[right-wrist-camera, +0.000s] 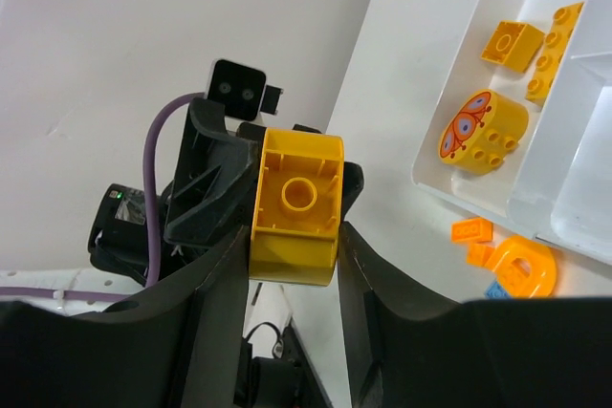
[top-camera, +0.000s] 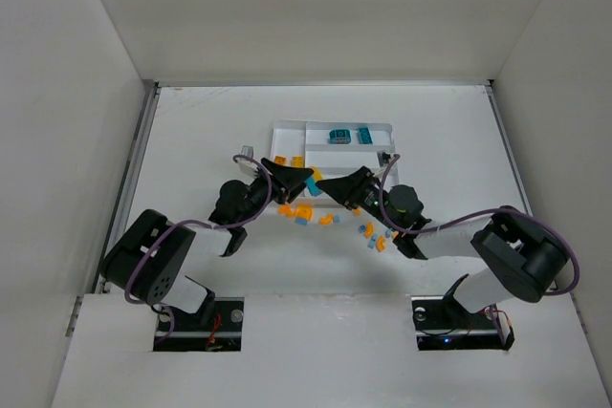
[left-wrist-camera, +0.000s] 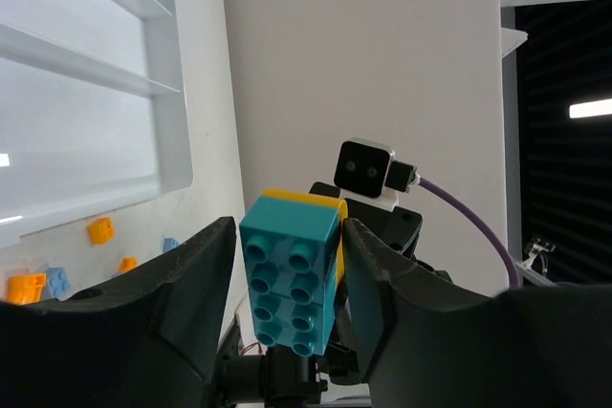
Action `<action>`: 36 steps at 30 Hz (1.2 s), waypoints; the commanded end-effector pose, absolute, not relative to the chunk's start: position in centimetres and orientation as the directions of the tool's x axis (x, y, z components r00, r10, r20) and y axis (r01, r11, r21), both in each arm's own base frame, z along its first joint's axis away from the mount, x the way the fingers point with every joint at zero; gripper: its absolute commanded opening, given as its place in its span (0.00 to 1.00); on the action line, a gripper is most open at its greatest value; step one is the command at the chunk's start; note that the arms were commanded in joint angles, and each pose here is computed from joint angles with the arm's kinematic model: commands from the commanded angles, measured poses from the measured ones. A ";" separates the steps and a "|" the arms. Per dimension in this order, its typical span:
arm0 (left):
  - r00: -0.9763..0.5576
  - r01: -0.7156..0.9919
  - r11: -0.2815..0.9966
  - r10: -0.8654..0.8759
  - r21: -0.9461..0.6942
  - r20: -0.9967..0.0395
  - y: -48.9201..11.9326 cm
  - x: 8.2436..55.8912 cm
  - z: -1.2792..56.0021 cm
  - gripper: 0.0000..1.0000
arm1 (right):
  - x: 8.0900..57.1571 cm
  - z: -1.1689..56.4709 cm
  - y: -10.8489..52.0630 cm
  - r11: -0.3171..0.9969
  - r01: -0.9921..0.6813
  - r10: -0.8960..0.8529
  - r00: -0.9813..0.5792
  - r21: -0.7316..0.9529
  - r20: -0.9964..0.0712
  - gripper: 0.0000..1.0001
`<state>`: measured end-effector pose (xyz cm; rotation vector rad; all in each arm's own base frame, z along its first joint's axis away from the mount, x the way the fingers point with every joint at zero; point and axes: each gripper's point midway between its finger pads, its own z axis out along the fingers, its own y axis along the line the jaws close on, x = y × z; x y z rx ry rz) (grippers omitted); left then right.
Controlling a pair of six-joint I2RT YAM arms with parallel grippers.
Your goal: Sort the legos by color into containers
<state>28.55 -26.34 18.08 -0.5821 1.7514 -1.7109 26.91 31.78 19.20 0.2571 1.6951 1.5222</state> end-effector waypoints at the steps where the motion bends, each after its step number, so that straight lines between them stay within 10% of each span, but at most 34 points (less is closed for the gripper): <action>1: -0.681 0.308 -0.005 -0.699 -0.951 -0.217 -26.1 27.7 23.0 0.44 | 27.3 20.7 31.5 0.223 -0.407 0.664 -0.603 0.886 -0.443 0.36; 15: -0.660 0.337 0.007 -0.711 -0.941 -0.242 -25.6 27.4 23.5 0.55 | 28.0 20.5 31.5 0.189 -0.372 0.684 -0.614 0.909 -0.394 0.35; 36: -0.662 0.353 0.005 -0.706 -0.936 -0.253 -26.3 27.2 23.7 0.35 | 28.8 20.6 31.6 -0.008 -0.300 0.711 -0.672 0.954 -0.205 0.33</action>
